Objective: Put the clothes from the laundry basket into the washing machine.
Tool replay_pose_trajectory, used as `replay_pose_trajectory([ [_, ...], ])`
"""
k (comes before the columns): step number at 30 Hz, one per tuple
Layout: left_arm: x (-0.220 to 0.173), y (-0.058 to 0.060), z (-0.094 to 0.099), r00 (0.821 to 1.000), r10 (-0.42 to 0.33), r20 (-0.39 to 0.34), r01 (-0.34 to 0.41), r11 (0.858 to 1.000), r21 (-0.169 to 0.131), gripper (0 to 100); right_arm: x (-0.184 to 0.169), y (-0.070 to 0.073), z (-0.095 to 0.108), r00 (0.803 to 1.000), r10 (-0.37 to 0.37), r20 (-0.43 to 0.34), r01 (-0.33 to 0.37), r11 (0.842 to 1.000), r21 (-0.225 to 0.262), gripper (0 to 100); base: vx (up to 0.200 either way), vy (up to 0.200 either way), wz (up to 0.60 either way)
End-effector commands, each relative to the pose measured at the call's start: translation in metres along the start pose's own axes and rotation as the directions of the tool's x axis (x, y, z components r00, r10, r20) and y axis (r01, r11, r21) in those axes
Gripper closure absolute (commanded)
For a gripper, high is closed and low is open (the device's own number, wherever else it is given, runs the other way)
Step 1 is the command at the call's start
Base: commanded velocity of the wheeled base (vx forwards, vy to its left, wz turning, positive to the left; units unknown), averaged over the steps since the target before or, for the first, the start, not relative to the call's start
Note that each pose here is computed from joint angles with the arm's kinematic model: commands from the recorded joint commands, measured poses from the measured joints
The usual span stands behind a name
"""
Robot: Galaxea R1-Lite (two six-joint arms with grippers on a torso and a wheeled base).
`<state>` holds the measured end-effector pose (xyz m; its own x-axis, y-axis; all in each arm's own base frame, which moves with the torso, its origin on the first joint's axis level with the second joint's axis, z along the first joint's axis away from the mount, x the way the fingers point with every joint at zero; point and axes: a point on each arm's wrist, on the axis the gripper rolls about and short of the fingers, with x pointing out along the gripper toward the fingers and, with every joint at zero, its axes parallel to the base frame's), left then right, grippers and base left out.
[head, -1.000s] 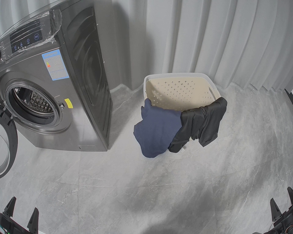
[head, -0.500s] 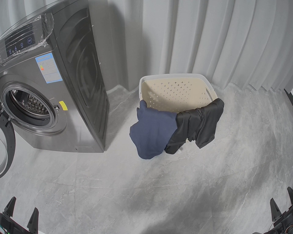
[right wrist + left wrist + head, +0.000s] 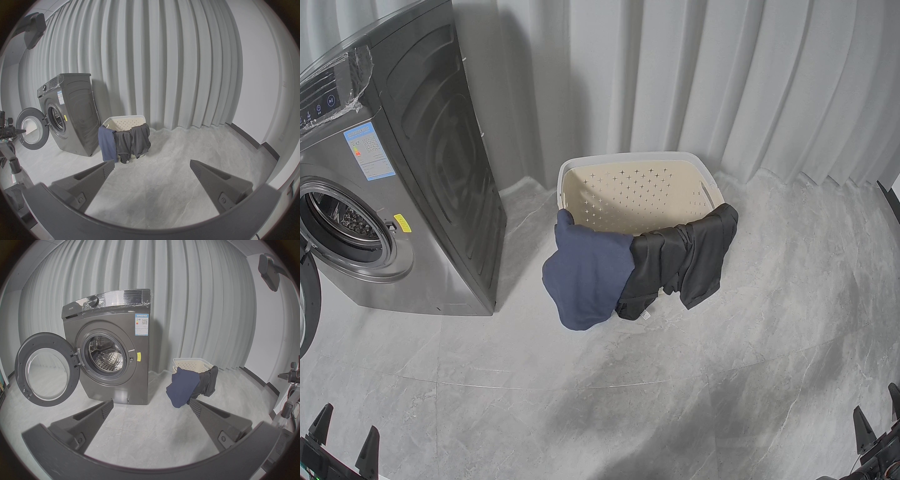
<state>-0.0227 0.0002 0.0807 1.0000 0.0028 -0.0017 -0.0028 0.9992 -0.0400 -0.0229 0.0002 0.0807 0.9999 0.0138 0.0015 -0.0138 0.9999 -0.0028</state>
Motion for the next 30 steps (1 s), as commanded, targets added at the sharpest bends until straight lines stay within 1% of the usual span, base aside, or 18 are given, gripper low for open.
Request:
replay_pose_trajectory([
  [1,0.0002,0.0002,-0.0043,1.0,0.0,-0.003,0.0,1.0,-0.001,0,0.0001,0.0,-0.0053,1.0,0.002,-0.001,-0.002,1.0,0.0,0,0.2,0.0,0.0],
  [11,0.0002,0.0002,-0.0043,1.0,0.0,-0.003,0.0,1.0,-0.001,0,0.0001,0.0,-0.0053,1.0,0.002,-0.001,-0.002,1.0,0.0,0,0.2,0.0,0.0],
  [17,0.0002,0.0002,-0.0043,1.0,0.0,-0.003,0.0,1.0,0.0,0,0.0001,0.0,-0.0053,1.0,0.002,-0.001,-0.002,1.0,0.0,0,0.0,0.0,0.0],
  [29,0.0002,0.0002,-0.0043,1.0,0.0,-0.003,0.0,1.0,0.0,0,0.0001,0.0,-0.0053,1.0,0.002,-0.001,-0.002,1.0,0.0,0,0.0,-0.2,0.0],
  [30,0.0002,0.0002,-0.0043,1.0,0.0,-0.003,0.0,1.0,0.0,0,0.0001,0.0,-0.0053,1.0,0.002,-0.001,-0.002,1.0,0.0,0,0.0,0.0,0.0],
])
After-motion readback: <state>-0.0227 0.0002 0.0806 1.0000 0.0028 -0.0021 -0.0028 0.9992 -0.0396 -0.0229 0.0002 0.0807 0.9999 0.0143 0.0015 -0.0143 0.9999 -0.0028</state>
